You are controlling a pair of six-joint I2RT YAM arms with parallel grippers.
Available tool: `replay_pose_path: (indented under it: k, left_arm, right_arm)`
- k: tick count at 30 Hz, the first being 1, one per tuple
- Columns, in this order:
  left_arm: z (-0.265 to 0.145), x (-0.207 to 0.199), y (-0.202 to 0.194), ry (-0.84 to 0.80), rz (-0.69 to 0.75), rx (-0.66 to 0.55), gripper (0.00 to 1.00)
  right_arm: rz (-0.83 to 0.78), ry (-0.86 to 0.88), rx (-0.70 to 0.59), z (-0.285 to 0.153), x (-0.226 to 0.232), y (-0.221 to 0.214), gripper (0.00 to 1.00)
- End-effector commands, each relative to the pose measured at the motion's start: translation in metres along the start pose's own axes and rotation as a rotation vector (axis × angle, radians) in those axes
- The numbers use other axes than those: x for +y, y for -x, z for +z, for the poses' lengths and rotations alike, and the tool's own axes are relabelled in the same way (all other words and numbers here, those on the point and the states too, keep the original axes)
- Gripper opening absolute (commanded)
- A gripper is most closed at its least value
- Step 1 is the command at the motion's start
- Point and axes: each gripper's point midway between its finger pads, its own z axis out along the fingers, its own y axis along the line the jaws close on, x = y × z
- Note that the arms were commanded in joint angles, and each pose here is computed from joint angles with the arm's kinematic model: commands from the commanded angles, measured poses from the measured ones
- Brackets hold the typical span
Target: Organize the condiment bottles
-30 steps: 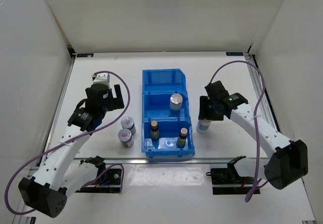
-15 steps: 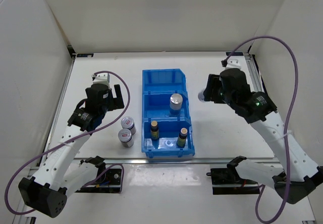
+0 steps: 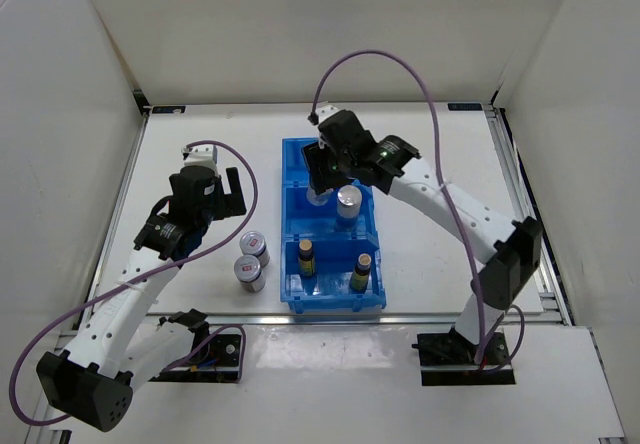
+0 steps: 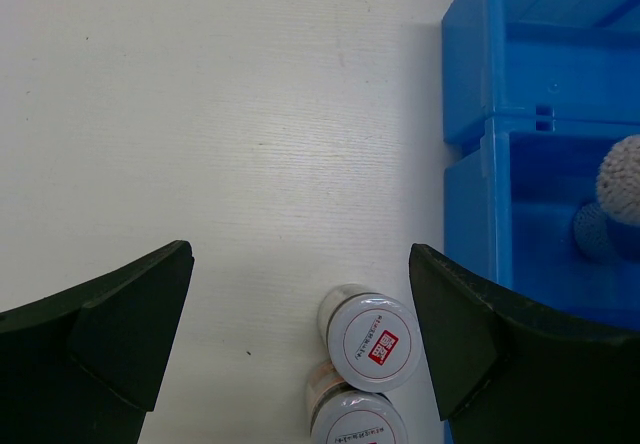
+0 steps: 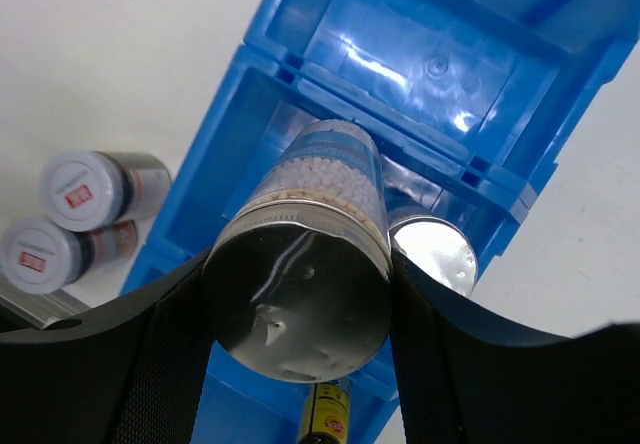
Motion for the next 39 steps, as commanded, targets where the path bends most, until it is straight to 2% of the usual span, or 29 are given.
replay_pose_path:
  k: [1, 8, 10, 12, 15, 18, 20, 21, 23, 24, 25, 26, 29, 30, 32, 33, 35, 39]
  left_arm:
    - [-0.002, -0.001, 0.002, -0.008, -0.012, -0.003, 1.00]
    - [-0.001, -0.002, 0.004, -0.008, -0.012, -0.003, 1.00]
    - [-0.001, -0.002, 0.004, -0.008, -0.012, -0.003, 1.00]
    - [-0.001, -0.002, 0.004, -0.008, -0.012, -0.003, 1.00]
    - [-0.001, -0.002, 0.004, -0.008, -0.012, -0.003, 1.00]
    - [0.001, -0.002, 0.003, -0.005, -0.010, 0.005, 1.00]
    - [0.001, -0.002, 0.003, -0.005, -0.010, 0.006, 1.00]
    - [0.001, -0.002, 0.003, -0.005, -0.010, 0.006, 1.00]
    - [0.003, -0.002, 0.001, -0.002, -0.006, 0.015, 1.00]
    - [0.003, -0.002, 0.001, -0.002, -0.006, 0.015, 1.00]
    - [0.003, -0.004, 0.000, -0.011, -0.006, 0.018, 1.00]
    - [0.005, -0.007, -0.003, -0.024, -0.003, 0.032, 1.00]
    - [0.010, -0.012, -0.009, -0.050, 0.013, 0.065, 1.00]
    - [0.013, -0.016, -0.014, -0.065, 0.017, 0.088, 1.00]
    - [0.018, -0.018, -0.020, -0.067, 0.024, 0.115, 1.00]
    - [0.022, -0.023, -0.026, -0.086, 0.031, 0.153, 1.00]
    - [0.026, -0.025, -0.037, -0.092, 0.043, 0.209, 1.00]
    - [0.035, -0.034, -0.052, -0.116, 0.057, 0.302, 1.00]
  right_arm:
    - [-0.019, 0.062, -0.103, -0.008, 0.010, 0.034, 0.00]
    - [-0.045, 0.076, 0.067, 0.054, 0.016, -0.010, 0.01]
    - [-0.048, 0.069, 0.099, 0.067, 0.015, -0.019, 0.04]
    - [-0.050, 0.068, 0.140, 0.081, 0.016, -0.031, 0.11]
    - [-0.042, 0.079, 0.176, 0.092, 0.018, -0.042, 0.15]
    - [-0.041, 0.092, 0.184, 0.095, 0.021, -0.043, 0.28]
    - [-0.049, 0.103, 0.186, 0.095, 0.023, -0.043, 0.41]
    - [-0.049, 0.104, 0.182, 0.089, 0.022, -0.041, 0.64]
    - [-0.059, 0.103, 0.151, 0.075, 0.021, -0.030, 0.82]
    - [-0.059, 0.079, 0.123, 0.062, 0.017, -0.020, 0.97]
    - [-0.059, 0.069, 0.105, 0.053, 0.015, -0.013, 1.00]
    - [-0.059, 0.054, 0.098, 0.042, 0.011, -0.010, 1.00]
    - [-0.067, -0.003, -0.029, -0.014, -0.002, 0.028, 1.00]
    - [-0.068, -0.029, -0.083, -0.047, -0.011, 0.039, 1.00]
    - [-0.054, -0.114, -0.155, -0.079, -0.031, 0.047, 1.00]
    - [-0.039, -0.154, -0.213, -0.113, -0.044, 0.049, 1.00]
    - [-0.011, -0.279, -0.262, -0.140, -0.072, 0.041, 1.00]
    - [0.046, -0.428, -0.268, -0.187, -0.116, -0.010, 1.00]
